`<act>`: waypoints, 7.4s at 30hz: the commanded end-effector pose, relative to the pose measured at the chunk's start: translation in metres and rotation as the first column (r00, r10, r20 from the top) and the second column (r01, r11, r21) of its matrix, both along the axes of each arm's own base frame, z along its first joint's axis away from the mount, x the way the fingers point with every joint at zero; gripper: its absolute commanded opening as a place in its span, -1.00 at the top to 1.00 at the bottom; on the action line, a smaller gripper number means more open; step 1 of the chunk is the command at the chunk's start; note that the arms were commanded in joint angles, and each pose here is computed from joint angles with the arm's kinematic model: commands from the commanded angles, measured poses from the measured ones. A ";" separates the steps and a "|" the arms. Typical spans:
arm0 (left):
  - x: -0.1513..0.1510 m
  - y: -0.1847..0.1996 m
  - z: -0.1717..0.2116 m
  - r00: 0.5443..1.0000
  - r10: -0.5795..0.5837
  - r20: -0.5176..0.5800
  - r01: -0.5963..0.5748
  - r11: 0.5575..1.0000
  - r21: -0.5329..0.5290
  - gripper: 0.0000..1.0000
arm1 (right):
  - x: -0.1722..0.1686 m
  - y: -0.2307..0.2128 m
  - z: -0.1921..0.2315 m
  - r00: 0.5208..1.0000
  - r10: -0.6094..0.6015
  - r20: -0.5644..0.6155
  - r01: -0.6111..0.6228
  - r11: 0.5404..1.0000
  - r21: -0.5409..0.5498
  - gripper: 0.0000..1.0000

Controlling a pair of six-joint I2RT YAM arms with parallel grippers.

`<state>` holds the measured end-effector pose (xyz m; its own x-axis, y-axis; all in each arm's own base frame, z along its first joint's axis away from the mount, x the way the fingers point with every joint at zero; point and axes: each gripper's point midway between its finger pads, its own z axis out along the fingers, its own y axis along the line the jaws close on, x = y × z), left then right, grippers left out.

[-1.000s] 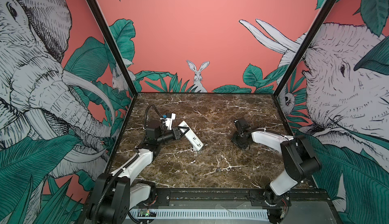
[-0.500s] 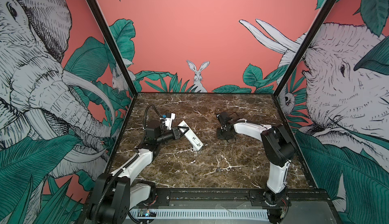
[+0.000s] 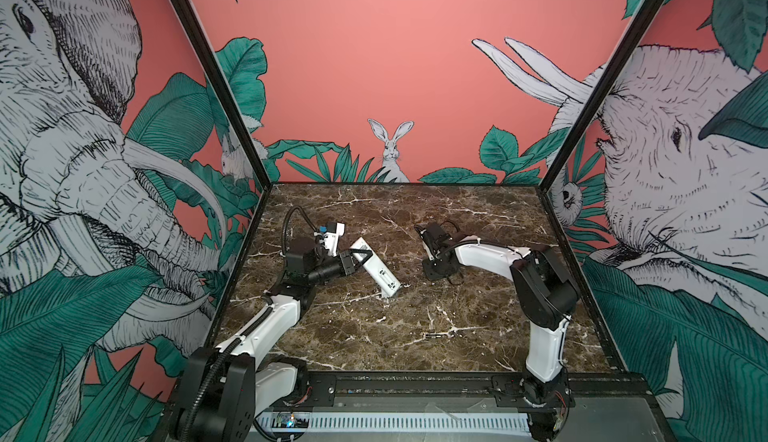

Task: Load the batteries into the remote control
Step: 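Lower the right gripper onto the second AA battery and grasp it, then carry the second battery with the right gripper to the remote, then press the second battery into the compartment with the right gripper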

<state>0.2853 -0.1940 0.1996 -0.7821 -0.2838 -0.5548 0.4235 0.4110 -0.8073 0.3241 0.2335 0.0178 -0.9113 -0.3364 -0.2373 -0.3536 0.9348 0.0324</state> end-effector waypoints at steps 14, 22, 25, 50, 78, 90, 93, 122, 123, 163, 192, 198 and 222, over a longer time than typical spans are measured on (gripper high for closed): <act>0.003 0.001 0.010 0.999 0.004 0.032 -0.004 1.000 0.000 1.00 | -0.048 -0.030 -0.030 0.995 0.027 -0.093 -0.037 0.993 -0.116 0.67; 0.002 0.001 0.005 1.000 -0.001 0.019 0.001 1.000 0.003 1.00 | -0.044 -0.029 -0.032 0.996 0.038 -0.080 -0.048 0.991 -0.126 0.79; 0.002 0.001 0.000 1.000 0.001 0.006 -0.001 1.000 0.009 1.00 | -0.042 -0.025 -0.025 0.995 0.082 -0.054 -0.088 0.991 -0.104 0.81; 0.005 -0.002 -0.026 0.997 -0.014 -0.073 0.014 1.000 0.000 1.00 | -0.106 0.082 0.116 0.840 0.384 0.382 -0.522 0.762 0.382 0.85; 0.000 -0.007 -0.009 0.997 -0.054 -0.061 0.049 0.996 -0.073 1.00 | -0.097 0.122 0.119 0.862 0.404 0.305 -0.490 0.820 0.297 0.86; -0.005 -0.010 -0.001 0.994 -0.083 -0.071 0.075 0.991 -0.110 1.00 | -0.100 0.121 0.125 0.850 0.477 0.224 -0.523 0.819 0.237 0.83; -0.005 -0.010 -0.001 0.994 -0.084 -0.073 0.075 0.991 -0.114 1.00 | -0.096 0.121 0.133 0.850 0.481 0.215 -0.521 0.826 0.214 0.83; 0.005 -0.007 -0.010 0.990 -0.068 -0.121 0.049 0.987 -0.150 1.00 | -0.094 0.123 0.150 0.834 0.503 0.226 -0.543 0.821 0.176 0.54; 0.005 -0.007 -0.010 0.990 -0.068 -0.123 0.049 0.987 -0.151 1.00 | -0.094 0.123 0.149 0.835 0.504 0.223 -0.543 0.821 0.176 0.54; 0.008 -0.001 -0.013 0.989 -0.052 -0.141 0.029 0.987 -0.159 1.00 | -0.095 0.129 0.137 0.823 0.527 0.210 -0.557 0.822 0.117 0.62; 0.008 -0.001 -0.008 0.989 -0.062 -0.137 0.038 0.984 -0.174 1.00 | -0.086 0.135 0.126 0.830 0.524 0.192 -0.547 0.832 0.092 0.80; 0.007 -0.001 -0.006 0.988 -0.067 -0.138 0.041 0.982 -0.184 1.00 | -0.082 0.139 0.119 0.837 0.513 0.190 -0.536 0.839 0.095 0.82; 0.002 -0.003 0.005 0.986 -0.101 -0.129 0.070 0.972 -0.226 1.00 | -0.064 0.156 0.105 0.839 0.498 0.220 -0.532 0.834 0.143 0.84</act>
